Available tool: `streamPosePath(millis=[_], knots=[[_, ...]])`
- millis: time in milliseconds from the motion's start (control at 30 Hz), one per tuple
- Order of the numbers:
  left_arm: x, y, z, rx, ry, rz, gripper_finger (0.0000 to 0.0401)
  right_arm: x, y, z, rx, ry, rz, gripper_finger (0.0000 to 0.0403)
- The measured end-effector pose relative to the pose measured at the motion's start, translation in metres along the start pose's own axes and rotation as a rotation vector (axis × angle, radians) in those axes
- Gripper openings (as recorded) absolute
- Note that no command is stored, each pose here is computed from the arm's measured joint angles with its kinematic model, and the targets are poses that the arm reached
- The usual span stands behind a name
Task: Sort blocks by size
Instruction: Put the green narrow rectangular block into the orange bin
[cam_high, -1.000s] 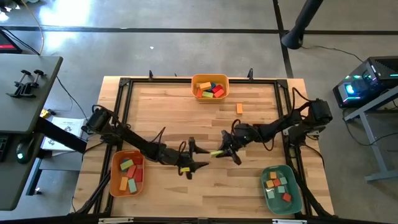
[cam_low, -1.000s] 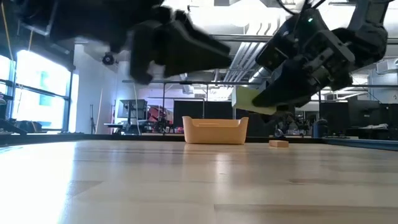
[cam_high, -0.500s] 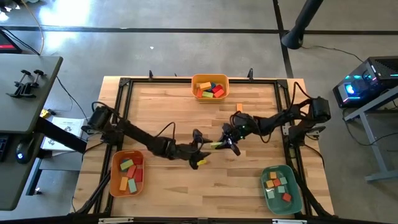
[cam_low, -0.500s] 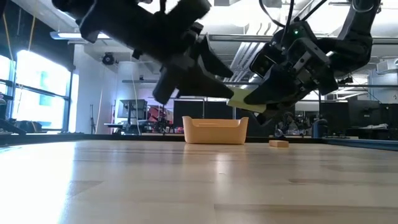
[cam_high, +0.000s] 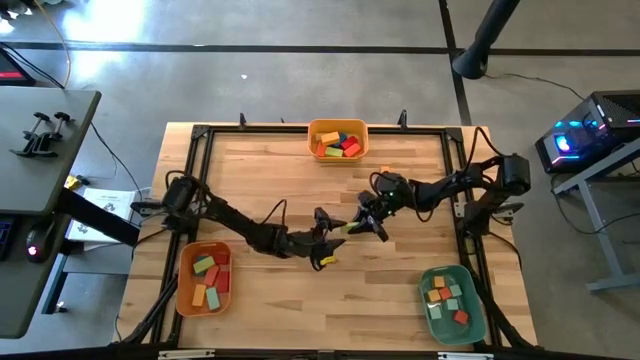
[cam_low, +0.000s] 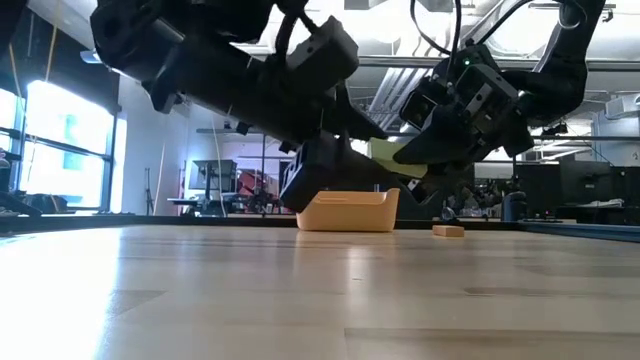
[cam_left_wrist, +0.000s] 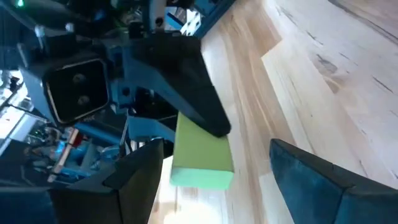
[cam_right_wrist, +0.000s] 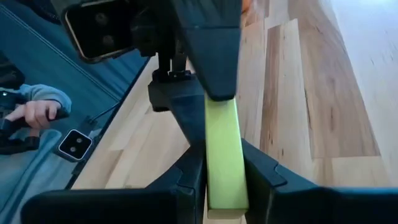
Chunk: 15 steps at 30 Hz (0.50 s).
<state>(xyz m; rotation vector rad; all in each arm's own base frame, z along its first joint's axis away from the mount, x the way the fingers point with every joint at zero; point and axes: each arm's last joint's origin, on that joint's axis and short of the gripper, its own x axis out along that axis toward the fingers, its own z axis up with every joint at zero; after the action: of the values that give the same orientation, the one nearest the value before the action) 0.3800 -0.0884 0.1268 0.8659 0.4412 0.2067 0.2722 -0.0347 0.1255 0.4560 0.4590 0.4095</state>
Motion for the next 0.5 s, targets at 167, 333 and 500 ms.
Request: streamPosePath(millis=[167,333,500], knots=[[0.0011,-0.0003,0.0008,-0.006,-0.02,0.017,0.0262,0.0014,0.0019,-0.0011,0.018,0.009,0.007,0.0062],[0.0013,-0.0007,0.0006,-0.018,-0.022,0.01,0.0237,0.003,0.0042,-0.0018,0.018,0.015,0.021,0.0062],[0.0031,0.0014,-0.0013,-0.047,-0.017,0.013,0.0208,0.0027,0.0038,-0.0016,0.019,0.014,0.018,0.0062]])
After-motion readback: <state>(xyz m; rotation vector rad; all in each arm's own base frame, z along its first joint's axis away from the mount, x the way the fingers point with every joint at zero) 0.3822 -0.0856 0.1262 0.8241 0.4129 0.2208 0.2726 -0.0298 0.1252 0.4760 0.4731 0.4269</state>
